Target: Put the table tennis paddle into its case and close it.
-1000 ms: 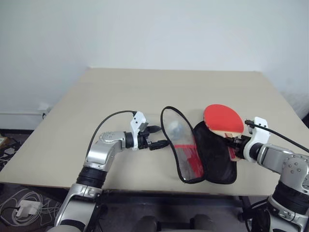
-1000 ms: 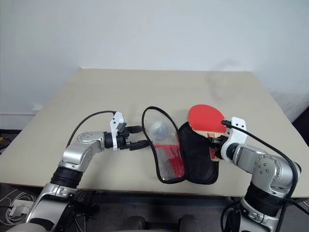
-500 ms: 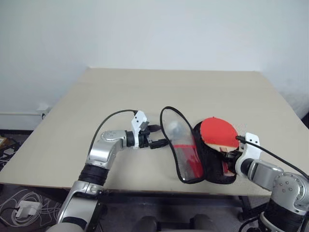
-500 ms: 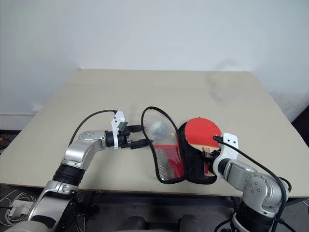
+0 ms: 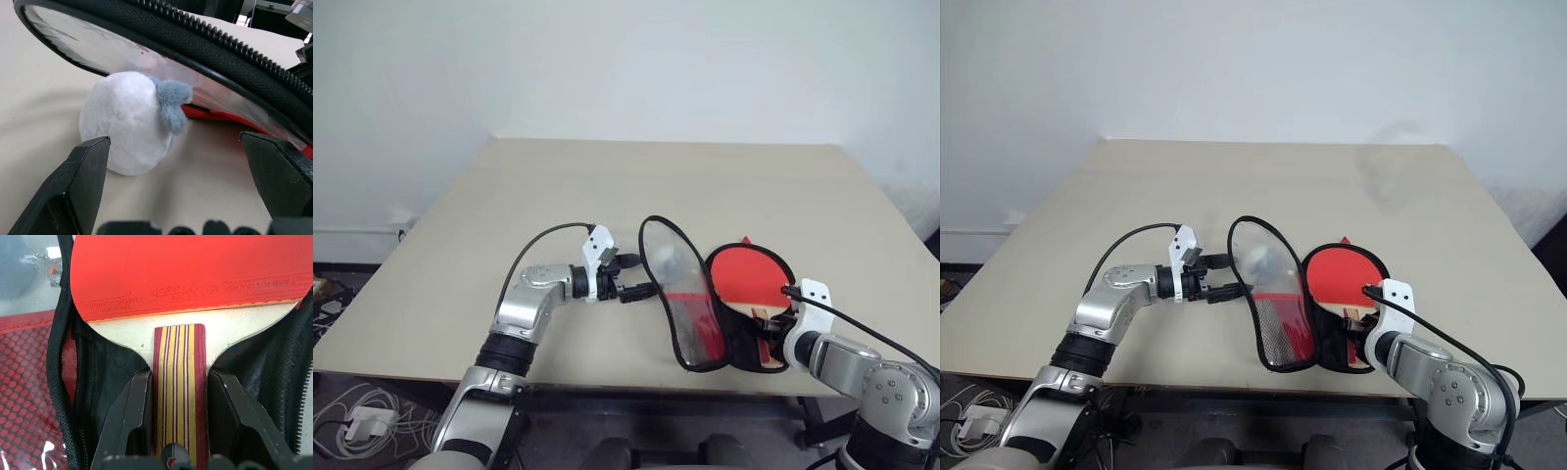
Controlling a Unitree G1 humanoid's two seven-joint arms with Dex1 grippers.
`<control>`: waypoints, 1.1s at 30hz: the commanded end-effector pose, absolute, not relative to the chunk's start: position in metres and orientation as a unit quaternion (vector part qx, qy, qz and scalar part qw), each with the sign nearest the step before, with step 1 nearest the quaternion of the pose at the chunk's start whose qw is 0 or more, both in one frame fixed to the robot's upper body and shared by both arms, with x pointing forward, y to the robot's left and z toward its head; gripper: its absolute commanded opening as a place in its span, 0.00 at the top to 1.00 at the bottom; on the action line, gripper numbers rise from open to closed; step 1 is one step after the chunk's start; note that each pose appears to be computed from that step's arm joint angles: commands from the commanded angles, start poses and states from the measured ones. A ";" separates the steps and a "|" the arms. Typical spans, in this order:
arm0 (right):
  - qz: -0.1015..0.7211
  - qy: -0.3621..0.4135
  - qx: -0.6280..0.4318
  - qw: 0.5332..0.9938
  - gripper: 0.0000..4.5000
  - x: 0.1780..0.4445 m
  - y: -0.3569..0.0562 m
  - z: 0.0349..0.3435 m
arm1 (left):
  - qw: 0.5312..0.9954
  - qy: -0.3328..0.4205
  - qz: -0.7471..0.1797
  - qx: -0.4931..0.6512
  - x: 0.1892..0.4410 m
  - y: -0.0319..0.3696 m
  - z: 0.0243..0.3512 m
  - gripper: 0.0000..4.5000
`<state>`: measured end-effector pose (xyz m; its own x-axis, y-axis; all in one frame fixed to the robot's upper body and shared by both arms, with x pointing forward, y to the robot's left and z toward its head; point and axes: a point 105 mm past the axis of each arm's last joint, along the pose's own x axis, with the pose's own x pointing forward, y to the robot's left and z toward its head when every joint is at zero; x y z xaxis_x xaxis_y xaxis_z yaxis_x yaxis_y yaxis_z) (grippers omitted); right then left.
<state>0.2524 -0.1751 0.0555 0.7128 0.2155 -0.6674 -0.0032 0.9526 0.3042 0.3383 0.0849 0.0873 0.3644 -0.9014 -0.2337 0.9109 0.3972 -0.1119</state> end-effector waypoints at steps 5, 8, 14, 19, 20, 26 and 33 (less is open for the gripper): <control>0.065 0.356 0.141 0.922 0.30 0.257 -0.178 0.066 | 0.825 0.106 -0.554 0.031 0.341 0.082 0.099 0.00; 0.105 0.328 0.167 0.924 0.08 0.259 -0.174 0.080 | 0.824 0.106 -0.555 0.032 0.341 0.082 0.100 0.00; 0.222 0.204 0.141 0.943 0.08 0.261 -0.173 0.152 | 0.816 0.107 -0.567 0.026 0.339 0.078 0.103 0.00; 0.230 0.097 0.104 0.963 0.08 0.266 -0.198 0.209 | 0.775 0.113 -0.621 0.024 0.318 0.067 0.108 0.00; 0.206 0.083 0.108 0.969 0.08 0.271 -0.207 0.214 | 0.770 0.114 -0.627 0.025 0.316 0.064 0.108 0.00; 0.081 0.023 0.176 0.981 0.08 0.298 -0.254 0.225 | 0.733 0.110 -0.670 0.037 0.303 0.026 0.105 0.00; 0.034 0.005 0.203 0.979 0.08 0.311 -0.260 0.216 | 0.722 0.088 -0.685 0.039 0.302 -0.030 0.104 0.00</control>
<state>0.3096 -0.2570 0.2065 0.9934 0.1065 -0.0429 -0.0792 0.9060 0.4157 0.2950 -0.0240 0.0935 0.0206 -0.9811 -0.1923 0.9921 0.0438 -0.1172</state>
